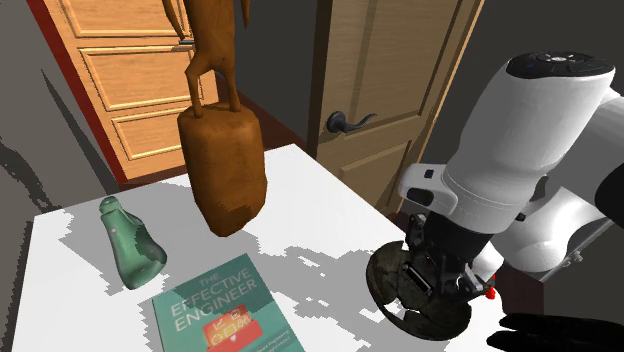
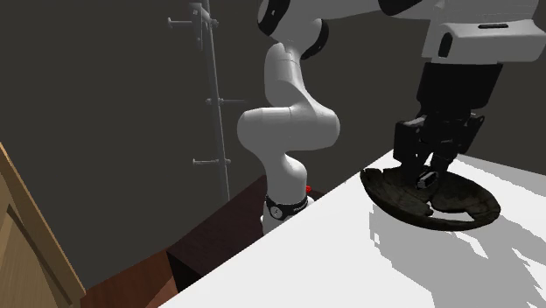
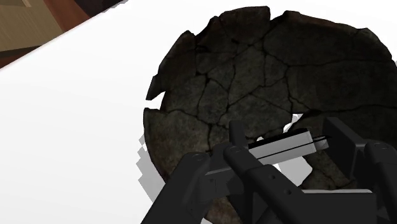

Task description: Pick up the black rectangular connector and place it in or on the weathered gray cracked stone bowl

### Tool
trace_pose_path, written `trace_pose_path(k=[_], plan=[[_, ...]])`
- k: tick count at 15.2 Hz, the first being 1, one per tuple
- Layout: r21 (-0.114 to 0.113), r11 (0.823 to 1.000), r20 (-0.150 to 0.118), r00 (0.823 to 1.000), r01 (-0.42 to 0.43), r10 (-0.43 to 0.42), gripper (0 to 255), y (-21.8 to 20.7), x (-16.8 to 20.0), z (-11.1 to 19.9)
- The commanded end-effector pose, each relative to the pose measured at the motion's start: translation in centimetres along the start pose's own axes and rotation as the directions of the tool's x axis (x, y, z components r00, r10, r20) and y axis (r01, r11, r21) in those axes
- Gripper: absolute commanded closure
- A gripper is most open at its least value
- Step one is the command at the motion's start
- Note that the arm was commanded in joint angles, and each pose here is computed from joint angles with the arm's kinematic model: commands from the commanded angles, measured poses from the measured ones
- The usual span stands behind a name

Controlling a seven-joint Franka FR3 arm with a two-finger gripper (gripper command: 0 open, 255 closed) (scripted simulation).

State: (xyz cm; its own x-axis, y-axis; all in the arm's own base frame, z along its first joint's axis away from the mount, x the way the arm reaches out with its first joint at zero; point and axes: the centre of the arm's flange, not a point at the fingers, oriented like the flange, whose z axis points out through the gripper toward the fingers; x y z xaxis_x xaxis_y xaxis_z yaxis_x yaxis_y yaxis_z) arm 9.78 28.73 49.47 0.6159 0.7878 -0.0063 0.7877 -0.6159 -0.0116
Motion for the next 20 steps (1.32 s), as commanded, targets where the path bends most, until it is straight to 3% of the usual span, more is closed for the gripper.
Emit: trace_pose_path(k=[1, 2, 3, 8, 12, 20], plan=[[0.0, 1.0, 0.0, 1.0, 0.0, 0.0, 255, 0.0, 0.0, 0.0], [0.0, 1.0, 0.0, 1.0, 0.0, 0.0, 255, 0.0, 0.0, 0.0], [0.0, 1.0, 0.0, 1.0, 0.0, 0.0, 0, 0.0, 0.0, 0.0], [0.0, 1.0, 0.0, 1.0, 0.0, 0.0, 0, 0.0, 0.0, 0.0], [0.0, 1.0, 0.0, 1.0, 0.0, 0.0, 0, 0.0, 0.0, -5.0], [0.0, 1.0, 0.0, 1.0, 0.0, 0.0, 0, 0.0, 0.0, -5.0]])
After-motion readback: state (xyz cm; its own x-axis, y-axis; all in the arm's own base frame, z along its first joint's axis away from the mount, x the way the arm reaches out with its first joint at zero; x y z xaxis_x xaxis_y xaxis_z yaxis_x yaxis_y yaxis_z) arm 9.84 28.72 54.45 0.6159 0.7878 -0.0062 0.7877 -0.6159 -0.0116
